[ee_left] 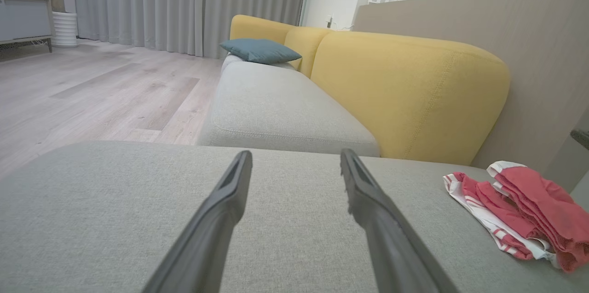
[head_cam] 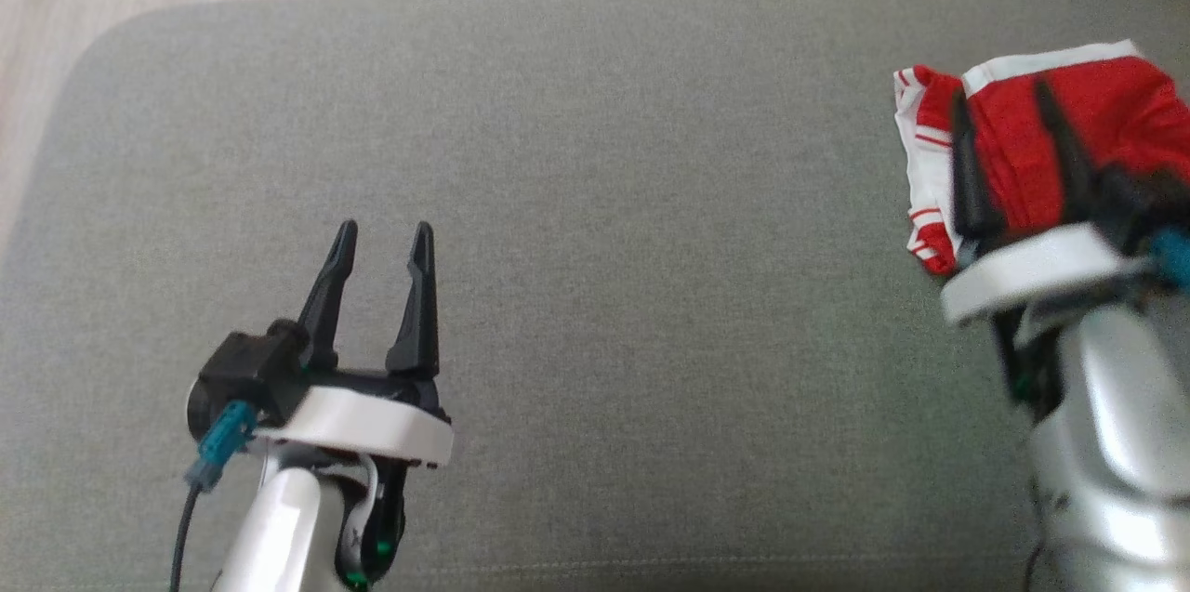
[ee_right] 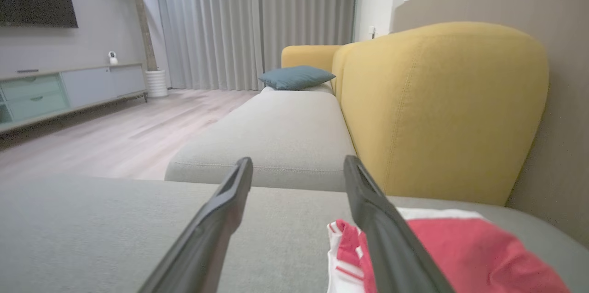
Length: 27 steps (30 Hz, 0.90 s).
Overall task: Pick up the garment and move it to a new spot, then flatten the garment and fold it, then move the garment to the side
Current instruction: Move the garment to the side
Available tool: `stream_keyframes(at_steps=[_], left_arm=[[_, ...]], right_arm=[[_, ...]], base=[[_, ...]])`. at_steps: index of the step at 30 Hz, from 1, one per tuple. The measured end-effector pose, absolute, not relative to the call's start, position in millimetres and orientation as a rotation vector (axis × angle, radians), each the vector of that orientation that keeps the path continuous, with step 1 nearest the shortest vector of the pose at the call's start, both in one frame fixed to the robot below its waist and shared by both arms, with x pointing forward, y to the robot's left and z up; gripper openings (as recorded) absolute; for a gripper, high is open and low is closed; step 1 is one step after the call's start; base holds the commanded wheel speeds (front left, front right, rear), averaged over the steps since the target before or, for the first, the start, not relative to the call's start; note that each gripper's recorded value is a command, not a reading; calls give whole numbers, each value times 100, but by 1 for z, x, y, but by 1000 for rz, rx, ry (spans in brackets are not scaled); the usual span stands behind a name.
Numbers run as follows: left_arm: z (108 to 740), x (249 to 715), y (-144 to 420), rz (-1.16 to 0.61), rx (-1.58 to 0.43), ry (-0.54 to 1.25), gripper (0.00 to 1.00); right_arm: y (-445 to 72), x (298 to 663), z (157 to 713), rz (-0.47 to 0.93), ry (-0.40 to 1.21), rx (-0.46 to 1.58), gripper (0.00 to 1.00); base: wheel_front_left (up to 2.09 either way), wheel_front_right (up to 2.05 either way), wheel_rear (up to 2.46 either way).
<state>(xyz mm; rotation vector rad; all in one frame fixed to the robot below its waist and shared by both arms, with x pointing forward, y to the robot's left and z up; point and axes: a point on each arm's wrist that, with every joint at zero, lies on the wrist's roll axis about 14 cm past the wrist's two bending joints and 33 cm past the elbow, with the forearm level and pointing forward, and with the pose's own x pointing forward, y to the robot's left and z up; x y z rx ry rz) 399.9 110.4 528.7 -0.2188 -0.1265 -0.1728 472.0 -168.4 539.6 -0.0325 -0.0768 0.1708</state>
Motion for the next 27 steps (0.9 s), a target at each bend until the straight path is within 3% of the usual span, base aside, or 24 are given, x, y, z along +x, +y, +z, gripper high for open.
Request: stream_keyframes(at_steps=[6,14,27], left_arm=[[528,383,119,-144,-225,-123,100],[515,368,118,-140,-236,-82,100],[516,369,118,-135,-236,-85,100]], right_arm=[[-155,431,520,144,-75,113,100],[-154,395,499,136,-41,136,100],[-150,393,506,137,-64,180,100]], base=[[0,0,0],[0,0,0],[0,0,0]])
